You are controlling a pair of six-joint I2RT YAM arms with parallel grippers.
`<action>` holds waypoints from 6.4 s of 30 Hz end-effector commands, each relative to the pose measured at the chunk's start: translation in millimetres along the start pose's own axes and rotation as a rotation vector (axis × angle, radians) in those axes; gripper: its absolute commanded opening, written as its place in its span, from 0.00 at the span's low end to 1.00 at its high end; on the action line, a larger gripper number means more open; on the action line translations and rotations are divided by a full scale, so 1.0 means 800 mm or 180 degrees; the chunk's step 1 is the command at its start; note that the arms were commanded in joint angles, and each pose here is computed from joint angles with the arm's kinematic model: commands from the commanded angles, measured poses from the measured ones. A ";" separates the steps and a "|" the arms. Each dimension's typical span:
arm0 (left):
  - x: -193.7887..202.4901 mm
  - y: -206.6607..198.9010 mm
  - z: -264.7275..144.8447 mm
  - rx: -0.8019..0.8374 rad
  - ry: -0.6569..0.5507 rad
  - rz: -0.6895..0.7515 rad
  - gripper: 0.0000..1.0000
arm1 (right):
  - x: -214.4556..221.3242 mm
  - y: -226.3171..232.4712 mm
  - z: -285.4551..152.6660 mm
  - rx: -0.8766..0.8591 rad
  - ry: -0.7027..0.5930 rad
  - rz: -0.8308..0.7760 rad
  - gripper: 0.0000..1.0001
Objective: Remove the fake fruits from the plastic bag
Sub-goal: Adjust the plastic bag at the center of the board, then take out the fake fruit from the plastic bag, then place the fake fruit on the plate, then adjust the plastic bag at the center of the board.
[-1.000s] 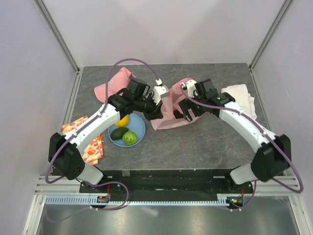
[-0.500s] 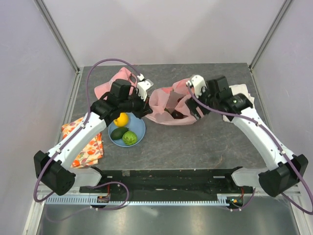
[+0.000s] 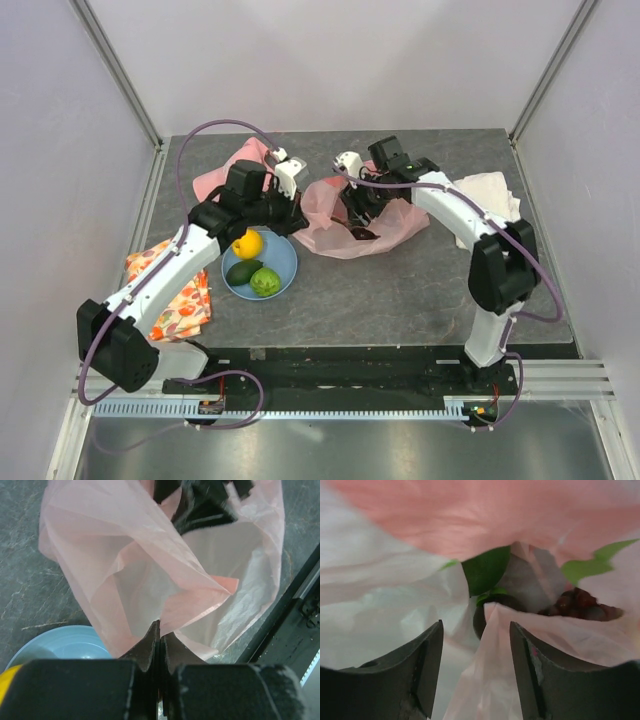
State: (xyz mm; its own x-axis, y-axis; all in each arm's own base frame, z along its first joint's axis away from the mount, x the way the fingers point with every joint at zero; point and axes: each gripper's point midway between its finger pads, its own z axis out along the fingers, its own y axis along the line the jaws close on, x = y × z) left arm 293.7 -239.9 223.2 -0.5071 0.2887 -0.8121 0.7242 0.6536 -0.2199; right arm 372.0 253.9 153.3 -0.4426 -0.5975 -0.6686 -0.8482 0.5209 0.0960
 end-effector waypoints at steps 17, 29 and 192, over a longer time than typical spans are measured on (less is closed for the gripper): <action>-0.005 0.017 -0.034 -0.0188 -0.0057 0.0023 0.02 | 0.172 -0.020 -0.117 0.1027 0.1172 -0.0484 0.48; 0.043 -0.046 -0.078 0.0510 0.0192 0.0200 0.02 | -0.037 0.027 -0.062 0.0157 -0.0313 -0.0348 0.52; -0.032 0.122 -0.003 -0.0378 0.0050 -0.0729 0.66 | 0.054 0.031 -0.009 0.0429 0.0443 0.0314 0.98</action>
State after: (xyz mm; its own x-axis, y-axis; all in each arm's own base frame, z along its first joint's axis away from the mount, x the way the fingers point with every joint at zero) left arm 393.5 -168.1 214.2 -0.6814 0.0800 -0.7275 0.4618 0.8182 -0.3426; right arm 344.0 281.1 123.3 -0.6143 -0.5153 -0.5976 -0.7368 0.6456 0.2006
